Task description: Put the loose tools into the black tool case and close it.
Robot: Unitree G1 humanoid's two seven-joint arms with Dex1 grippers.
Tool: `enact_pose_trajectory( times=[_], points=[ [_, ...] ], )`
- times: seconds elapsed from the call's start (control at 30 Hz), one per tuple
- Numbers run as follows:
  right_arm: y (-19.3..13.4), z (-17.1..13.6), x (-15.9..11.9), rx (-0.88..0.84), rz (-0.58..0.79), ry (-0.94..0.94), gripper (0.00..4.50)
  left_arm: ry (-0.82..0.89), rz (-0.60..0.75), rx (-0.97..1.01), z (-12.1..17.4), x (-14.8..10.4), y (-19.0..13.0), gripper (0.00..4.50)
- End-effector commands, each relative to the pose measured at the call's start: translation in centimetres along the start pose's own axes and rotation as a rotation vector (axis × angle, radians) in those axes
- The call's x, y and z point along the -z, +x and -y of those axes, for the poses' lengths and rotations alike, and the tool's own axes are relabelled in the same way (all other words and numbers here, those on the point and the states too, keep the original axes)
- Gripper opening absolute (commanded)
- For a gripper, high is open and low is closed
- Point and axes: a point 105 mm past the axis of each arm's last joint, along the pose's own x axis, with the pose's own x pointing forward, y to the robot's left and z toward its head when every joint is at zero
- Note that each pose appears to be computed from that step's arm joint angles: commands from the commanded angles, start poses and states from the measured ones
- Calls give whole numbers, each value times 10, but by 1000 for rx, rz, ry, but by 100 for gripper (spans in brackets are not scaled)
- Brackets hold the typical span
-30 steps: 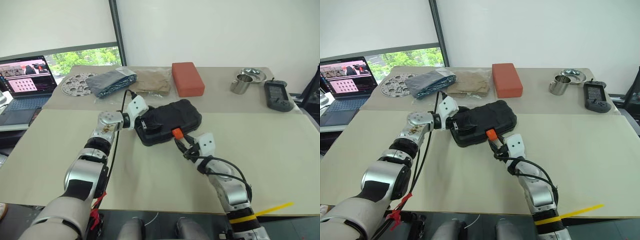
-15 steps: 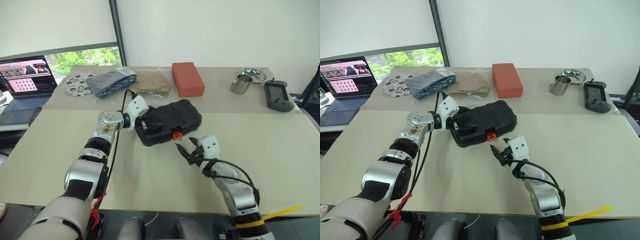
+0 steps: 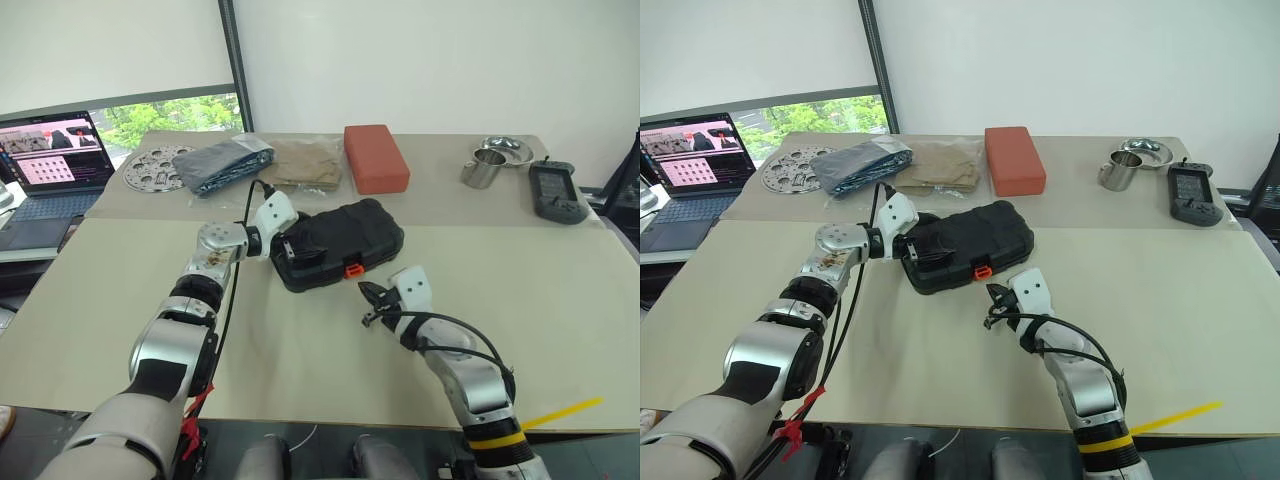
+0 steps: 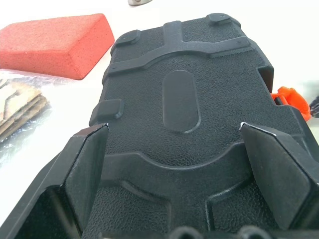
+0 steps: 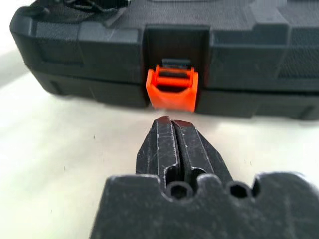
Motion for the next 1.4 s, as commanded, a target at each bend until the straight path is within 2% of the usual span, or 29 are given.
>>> enact_pose_trajectory(
  times=[0.03, 0.47, 1.1, 1.4],
  points=[
    [6, 0, -15, 3, 48, -16, 4, -56, -143, 82, 26, 41, 4, 450],
    [15, 3, -37, 34, 144, -22, 4, -53, -142, 86, 26, 40, 4, 450],
    [9, 4, -64, 28, 284, -34, 4, -61, -142, 95, 30, 43, 6, 450],
    [11, 4, -67, 30, 295, -31, 4, -62, -141, 107, 34, 43, 9, 450]
  ],
)
